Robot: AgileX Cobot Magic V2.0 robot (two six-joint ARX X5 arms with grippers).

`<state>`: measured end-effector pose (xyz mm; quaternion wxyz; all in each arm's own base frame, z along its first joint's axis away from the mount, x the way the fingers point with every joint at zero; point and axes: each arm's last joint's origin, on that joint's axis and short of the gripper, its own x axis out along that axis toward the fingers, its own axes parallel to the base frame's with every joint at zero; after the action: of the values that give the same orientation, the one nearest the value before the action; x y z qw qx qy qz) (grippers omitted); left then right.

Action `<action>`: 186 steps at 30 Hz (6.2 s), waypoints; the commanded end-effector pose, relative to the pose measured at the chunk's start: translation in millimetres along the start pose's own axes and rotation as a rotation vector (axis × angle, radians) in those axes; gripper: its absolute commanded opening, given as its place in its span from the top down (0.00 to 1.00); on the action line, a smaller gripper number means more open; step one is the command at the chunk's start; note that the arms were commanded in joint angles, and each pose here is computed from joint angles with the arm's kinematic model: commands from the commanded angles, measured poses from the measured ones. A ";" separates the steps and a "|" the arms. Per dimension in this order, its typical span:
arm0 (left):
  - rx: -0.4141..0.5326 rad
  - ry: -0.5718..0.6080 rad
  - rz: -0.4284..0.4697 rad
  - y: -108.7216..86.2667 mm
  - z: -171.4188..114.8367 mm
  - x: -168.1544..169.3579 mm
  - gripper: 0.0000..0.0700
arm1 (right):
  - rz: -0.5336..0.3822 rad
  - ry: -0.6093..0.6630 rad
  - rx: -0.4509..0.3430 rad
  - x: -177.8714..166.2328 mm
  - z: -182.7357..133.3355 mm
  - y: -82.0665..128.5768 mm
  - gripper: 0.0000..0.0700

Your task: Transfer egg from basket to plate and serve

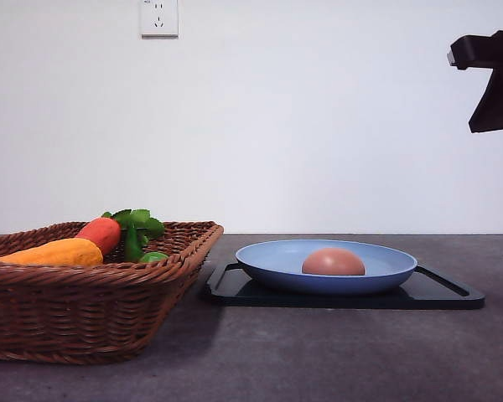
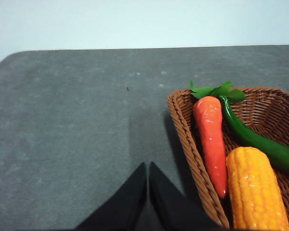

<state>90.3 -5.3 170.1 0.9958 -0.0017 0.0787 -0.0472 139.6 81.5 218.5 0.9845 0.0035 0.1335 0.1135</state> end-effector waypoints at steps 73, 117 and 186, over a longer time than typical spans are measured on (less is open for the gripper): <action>-0.116 0.001 0.003 0.8 -19.9 9.2 1.00 | -0.160 -0.126 0.046 -40.7 -77.1 -69.4 1.00; -0.116 0.001 0.004 0.8 -19.8 9.2 1.00 | -0.136 -0.120 0.047 -40.6 -78.1 -68.5 1.00; -0.116 0.001 0.003 0.8 -19.8 9.2 1.00 | -0.136 -0.120 0.047 -40.6 -78.1 -68.5 1.00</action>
<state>94.9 -5.5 157.3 0.9945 -0.0596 0.0746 -0.0432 95.8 3.9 152.6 0.9957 0.0224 0.0782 0.0446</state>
